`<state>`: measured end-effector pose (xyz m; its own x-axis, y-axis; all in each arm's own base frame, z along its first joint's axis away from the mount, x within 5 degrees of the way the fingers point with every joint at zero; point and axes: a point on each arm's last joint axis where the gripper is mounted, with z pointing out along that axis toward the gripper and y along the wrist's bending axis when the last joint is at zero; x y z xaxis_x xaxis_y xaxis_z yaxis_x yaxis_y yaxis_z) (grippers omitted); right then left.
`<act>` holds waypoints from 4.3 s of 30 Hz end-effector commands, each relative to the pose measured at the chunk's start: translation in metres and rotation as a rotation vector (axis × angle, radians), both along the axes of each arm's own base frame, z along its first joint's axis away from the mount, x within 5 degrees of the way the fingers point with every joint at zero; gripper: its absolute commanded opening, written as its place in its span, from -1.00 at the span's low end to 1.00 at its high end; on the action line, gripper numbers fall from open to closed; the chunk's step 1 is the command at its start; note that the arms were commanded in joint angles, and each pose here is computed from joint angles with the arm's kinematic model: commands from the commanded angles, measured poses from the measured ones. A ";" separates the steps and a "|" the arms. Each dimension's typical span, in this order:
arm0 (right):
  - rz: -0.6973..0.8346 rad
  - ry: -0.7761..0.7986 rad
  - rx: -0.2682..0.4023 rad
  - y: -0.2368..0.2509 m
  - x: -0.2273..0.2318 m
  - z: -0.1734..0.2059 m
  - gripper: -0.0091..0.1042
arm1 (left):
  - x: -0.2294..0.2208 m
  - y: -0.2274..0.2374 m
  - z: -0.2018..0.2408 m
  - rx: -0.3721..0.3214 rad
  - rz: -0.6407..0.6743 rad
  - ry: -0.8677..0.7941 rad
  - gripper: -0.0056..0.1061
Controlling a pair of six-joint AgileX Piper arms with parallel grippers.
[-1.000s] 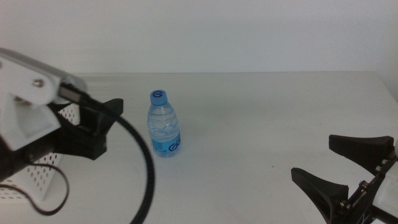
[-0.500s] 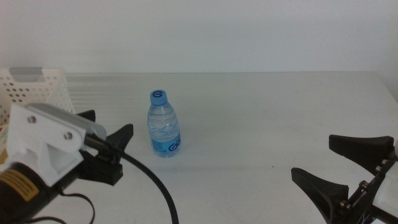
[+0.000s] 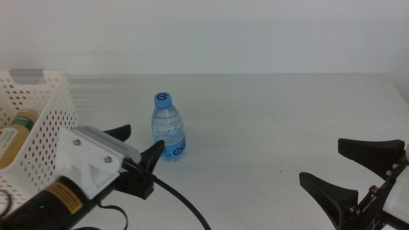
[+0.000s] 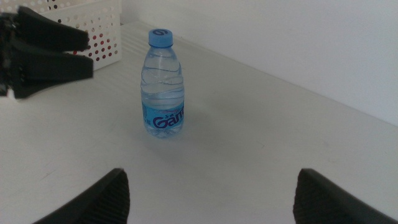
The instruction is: Use arms to grab the bottles and put them into the dustbin to the left of the table.
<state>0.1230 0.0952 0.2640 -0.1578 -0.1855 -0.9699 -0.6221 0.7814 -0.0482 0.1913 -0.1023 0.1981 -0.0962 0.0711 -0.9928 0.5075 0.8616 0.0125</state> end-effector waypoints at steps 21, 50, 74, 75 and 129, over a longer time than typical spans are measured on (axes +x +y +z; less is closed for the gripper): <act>0.000 -0.086 0.049 0.001 0.002 0.015 0.51 | 0.048 -0.020 -0.031 -0.143 0.045 -0.110 0.72; 0.000 -0.086 0.049 0.001 0.002 0.015 0.51 | 0.127 -0.035 -0.047 -0.148 -0.027 -0.048 0.72; 0.000 -0.086 0.049 0.001 0.002 0.015 0.51 | 0.086 -0.017 -0.002 -0.165 -0.002 0.073 -0.99; 0.000 -0.086 0.049 0.001 0.002 0.015 0.51 | 0.083 -0.016 0.002 -0.138 -0.004 0.087 -0.99; 0.000 -0.086 0.049 0.001 0.002 0.015 0.51 | 0.079 0.061 0.220 0.424 0.480 0.512 -0.99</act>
<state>0.1230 0.0952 0.2640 -0.1578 -0.1855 -0.9699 -0.6221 0.7814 -0.0482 0.2689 -0.0512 0.3892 -0.7301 0.2758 -0.6252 0.1576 0.9582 0.2387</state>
